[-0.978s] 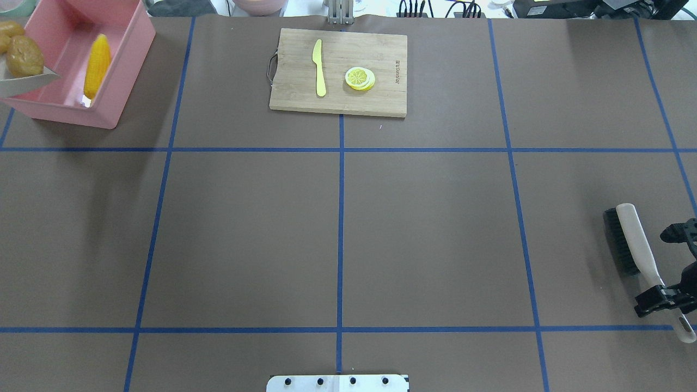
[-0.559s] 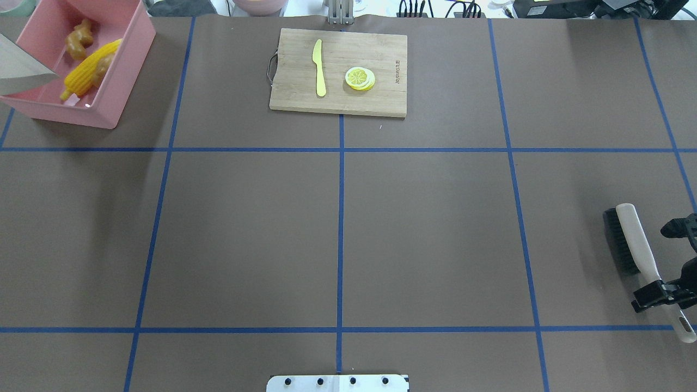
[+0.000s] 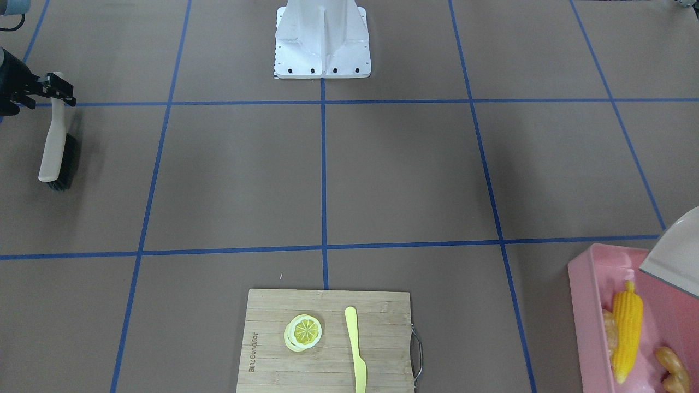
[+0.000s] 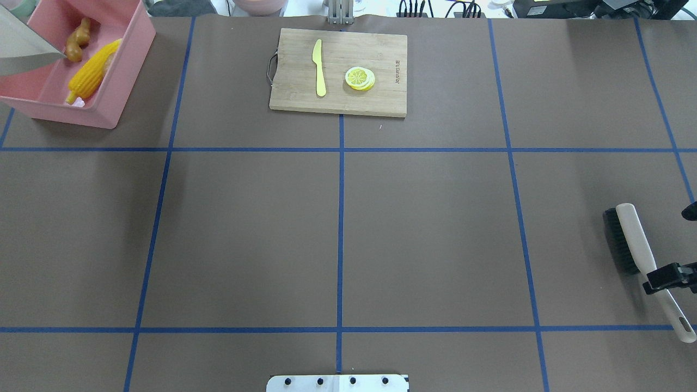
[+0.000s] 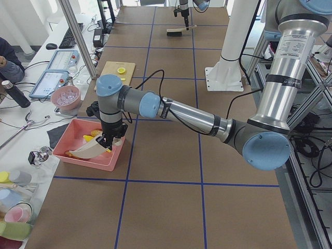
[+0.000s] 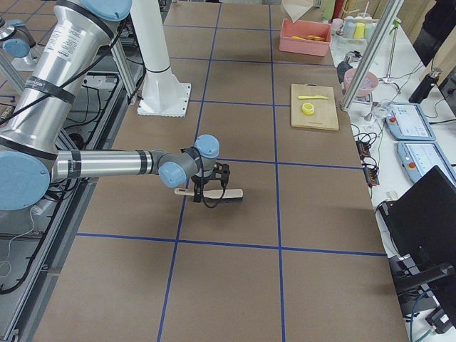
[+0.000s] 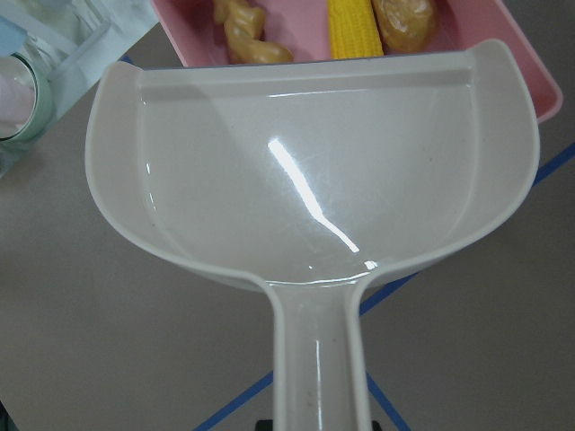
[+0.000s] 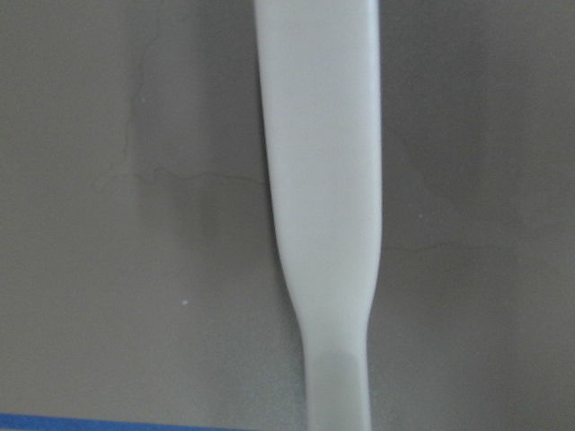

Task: Sweep and dump trash into bin
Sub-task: 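Bring the empty dustpan back and set it on the table with the left gripper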

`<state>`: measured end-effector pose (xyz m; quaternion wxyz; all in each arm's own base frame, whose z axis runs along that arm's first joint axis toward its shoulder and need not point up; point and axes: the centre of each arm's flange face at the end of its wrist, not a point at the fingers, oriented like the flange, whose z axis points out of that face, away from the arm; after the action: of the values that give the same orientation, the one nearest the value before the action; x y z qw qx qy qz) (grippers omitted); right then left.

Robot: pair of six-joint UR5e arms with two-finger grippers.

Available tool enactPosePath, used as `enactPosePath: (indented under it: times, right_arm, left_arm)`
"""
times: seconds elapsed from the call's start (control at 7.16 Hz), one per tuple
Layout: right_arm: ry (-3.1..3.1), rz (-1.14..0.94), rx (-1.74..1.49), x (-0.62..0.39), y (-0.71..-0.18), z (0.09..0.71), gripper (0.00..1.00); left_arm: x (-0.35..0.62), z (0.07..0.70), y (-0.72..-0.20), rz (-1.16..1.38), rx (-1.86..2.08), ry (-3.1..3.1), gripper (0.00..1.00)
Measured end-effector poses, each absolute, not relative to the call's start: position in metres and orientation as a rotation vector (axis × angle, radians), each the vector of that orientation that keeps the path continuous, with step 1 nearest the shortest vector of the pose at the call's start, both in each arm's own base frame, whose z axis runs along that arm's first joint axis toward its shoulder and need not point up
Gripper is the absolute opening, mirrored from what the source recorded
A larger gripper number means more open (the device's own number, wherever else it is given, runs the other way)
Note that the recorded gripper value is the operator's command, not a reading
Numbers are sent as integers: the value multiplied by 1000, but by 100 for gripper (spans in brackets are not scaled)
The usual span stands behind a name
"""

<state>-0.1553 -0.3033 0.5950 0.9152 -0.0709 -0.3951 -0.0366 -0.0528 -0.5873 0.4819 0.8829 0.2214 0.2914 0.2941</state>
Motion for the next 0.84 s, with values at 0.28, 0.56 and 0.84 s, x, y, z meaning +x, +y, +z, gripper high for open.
enactPosePath:
  times: [0.28,0.56,0.84]
  right_arm:
    - [-796,-17,-57,-104,-333,598,100]
    - [-764,-13,17,-57,-367,592,100]
    - [-732,24,48,-27,-407,575,100]
  left_arm:
    - [8,455,-593,776,619,612,0]
    - [115,419,-580,1015,826,660,0]
    - [239,382,-530,1266,977,781,0]
